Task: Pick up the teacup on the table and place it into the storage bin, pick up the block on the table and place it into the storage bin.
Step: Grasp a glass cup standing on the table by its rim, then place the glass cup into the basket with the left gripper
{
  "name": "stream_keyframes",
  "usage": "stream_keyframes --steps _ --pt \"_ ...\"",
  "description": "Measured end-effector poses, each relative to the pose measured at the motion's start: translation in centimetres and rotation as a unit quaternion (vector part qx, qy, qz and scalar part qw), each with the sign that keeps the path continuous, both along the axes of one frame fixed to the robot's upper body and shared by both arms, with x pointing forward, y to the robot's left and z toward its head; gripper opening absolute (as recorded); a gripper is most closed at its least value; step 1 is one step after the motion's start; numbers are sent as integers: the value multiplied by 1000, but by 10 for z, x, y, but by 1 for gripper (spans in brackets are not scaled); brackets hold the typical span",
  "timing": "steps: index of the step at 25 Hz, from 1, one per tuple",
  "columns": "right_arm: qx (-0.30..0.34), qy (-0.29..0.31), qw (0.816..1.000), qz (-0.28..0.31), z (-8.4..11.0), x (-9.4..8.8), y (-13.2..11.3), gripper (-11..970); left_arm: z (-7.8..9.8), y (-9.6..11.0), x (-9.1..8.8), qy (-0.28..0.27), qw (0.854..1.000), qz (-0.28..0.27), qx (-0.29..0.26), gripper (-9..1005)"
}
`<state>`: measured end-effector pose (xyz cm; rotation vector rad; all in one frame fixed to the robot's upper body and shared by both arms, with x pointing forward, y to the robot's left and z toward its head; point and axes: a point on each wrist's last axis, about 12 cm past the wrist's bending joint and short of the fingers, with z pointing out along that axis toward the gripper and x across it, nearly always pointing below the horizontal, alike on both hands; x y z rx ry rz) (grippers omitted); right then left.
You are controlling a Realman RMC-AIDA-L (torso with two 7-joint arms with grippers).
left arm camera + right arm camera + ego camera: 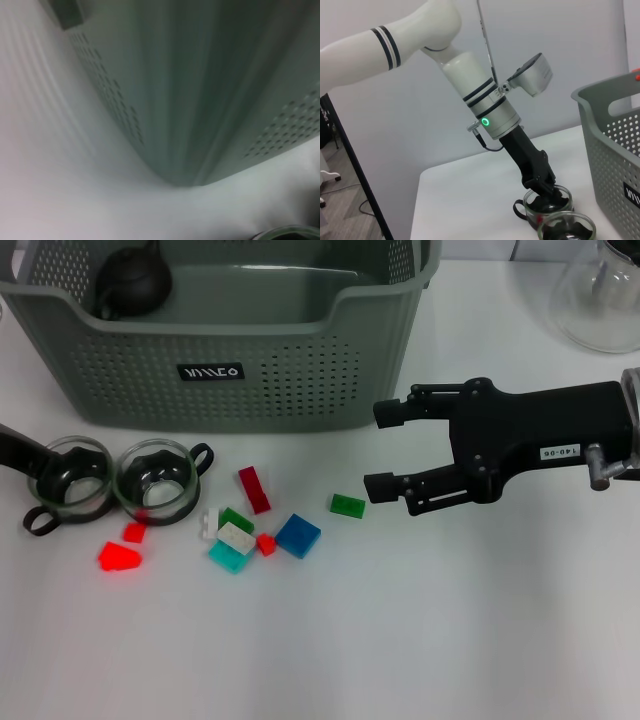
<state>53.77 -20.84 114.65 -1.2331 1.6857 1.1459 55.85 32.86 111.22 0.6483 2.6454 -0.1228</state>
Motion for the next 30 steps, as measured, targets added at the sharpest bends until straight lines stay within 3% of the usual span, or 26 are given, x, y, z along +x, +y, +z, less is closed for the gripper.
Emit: stream_keyframes --steps 3,8,15,17,20,22,25,30 --pt "0 0 1000 0 0 0 0 927 0 0 0 -3 1000 2 1 247" --pt "0 0 1000 0 0 0 0 927 2 2 -1 -7 1000 5 3 41" --pt "3 -3 1000 -13 2 2 -6 927 23 15 -12 -15 1000 22 -5 37" --pt "3 -2 1000 -19 3 3 -10 927 34 18 -21 -18 999 21 -26 37" --pt "-2 5 1000 -22 3 4 -17 927 49 14 -37 -18 995 -17 -100 37" --pt "-5 14 1000 -22 3 3 -21 927 59 10 -44 -28 985 -53 -160 37" --pt "-12 29 999 -28 3 4 -30 927 79 3 -51 -56 958 -114 -255 36" --pt "-10 55 997 -48 3 8 -44 927 110 -26 -44 -131 902 -214 -350 36"
